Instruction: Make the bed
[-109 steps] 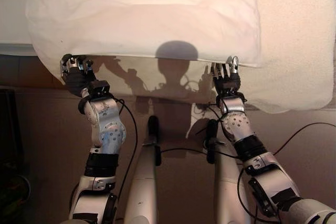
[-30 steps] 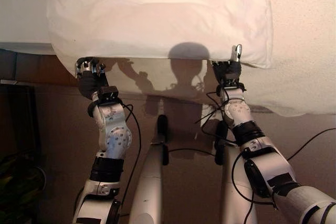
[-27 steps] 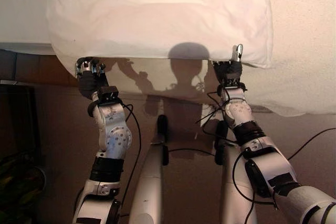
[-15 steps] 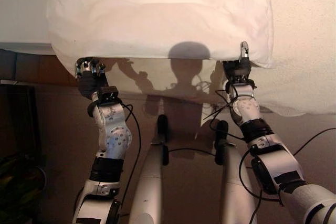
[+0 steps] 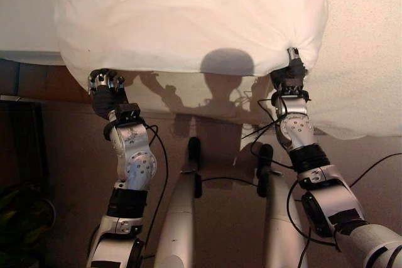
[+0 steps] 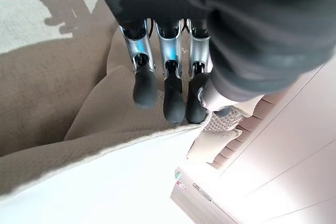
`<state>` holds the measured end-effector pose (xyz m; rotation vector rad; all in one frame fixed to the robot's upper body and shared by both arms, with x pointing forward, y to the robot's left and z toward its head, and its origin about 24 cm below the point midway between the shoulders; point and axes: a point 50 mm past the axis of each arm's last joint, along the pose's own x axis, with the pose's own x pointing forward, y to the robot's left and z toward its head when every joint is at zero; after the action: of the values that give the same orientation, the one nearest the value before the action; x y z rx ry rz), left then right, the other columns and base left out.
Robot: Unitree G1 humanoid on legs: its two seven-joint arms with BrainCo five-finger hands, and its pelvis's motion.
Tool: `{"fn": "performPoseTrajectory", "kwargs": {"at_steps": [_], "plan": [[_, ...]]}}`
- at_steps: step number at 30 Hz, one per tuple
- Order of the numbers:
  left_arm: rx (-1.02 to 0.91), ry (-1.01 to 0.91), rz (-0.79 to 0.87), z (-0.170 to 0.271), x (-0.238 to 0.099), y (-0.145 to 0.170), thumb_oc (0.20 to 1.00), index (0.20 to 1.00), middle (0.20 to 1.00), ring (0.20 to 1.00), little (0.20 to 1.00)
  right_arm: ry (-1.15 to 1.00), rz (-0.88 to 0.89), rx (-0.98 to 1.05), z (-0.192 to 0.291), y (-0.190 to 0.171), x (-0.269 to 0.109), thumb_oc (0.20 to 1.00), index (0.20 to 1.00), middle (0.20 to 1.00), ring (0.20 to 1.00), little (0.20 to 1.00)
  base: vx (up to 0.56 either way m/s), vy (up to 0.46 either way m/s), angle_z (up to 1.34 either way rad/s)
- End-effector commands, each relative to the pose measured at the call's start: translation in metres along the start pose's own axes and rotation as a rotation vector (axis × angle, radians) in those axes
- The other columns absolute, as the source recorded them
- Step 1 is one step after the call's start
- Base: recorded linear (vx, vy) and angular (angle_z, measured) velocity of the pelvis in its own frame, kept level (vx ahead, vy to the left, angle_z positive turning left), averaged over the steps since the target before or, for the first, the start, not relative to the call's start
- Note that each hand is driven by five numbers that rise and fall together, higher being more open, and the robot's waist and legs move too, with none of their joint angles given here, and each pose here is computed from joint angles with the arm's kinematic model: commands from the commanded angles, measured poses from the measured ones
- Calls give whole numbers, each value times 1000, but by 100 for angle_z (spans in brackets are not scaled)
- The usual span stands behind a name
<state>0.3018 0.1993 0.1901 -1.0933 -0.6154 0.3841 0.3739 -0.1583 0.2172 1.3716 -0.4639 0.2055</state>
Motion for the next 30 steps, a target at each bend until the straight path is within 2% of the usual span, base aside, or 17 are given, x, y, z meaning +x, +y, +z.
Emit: {"fn": "performPoseTrajectory", "kwargs": {"at_steps": [1, 2, 3, 11, 17, 21, 23, 30], "plan": [[-70, -111, -59, 28, 2, 0, 495, 495, 495, 495, 495, -20, 207, 43, -2, 24, -14, 200, 200, 200, 200, 200, 0, 0, 0], [-73, -108, -52, 28, 2, 5, 890, 890, 890, 890, 890, -15, 224, 47, -3, 25, -16, 200, 200, 200, 200, 200, 0, 0, 0], [-85, -107, -43, 29, 2, 10, 1000, 1000, 1000, 1000, 1000, -12, 239, 56, -4, 27, -18, 200, 200, 200, 200, 200, 0, 0, 0], [-127, -92, 110, 34, -4, 56, 1000, 1000, 1000, 1000, 1000, 39, 393, 96, -13, 51, -36, 200, 200, 200, 200, 200, 0, 0, 0], [-149, 36, 159, 14, -14, 84, 1000, 1000, 1000, 1000, 1000, 107, 508, 122, -24, 67, -54, 200, 200, 200, 200, 200, 0, 0, 0], [-165, 170, 143, -8, -23, 94, 1000, 1000, 1000, 1000, 1000, 153, 597, 111, -28, 78, -64, 200, 200, 200, 200, 200, 0, 0, 0], [-163, 301, 102, -27, -36, 97, 1000, 1000, 1000, 1000, 1000, 192, 660, 124, -33, 87, -71, 200, 200, 200, 200, 200, 0, 0, 0], [-153, 538, 79, -63, -64, 106, 1000, 1000, 1000, 1000, 1000, 222, 752, 148, -36, 103, -78, 200, 200, 200, 200, 200, -2, -1, -1]]}}
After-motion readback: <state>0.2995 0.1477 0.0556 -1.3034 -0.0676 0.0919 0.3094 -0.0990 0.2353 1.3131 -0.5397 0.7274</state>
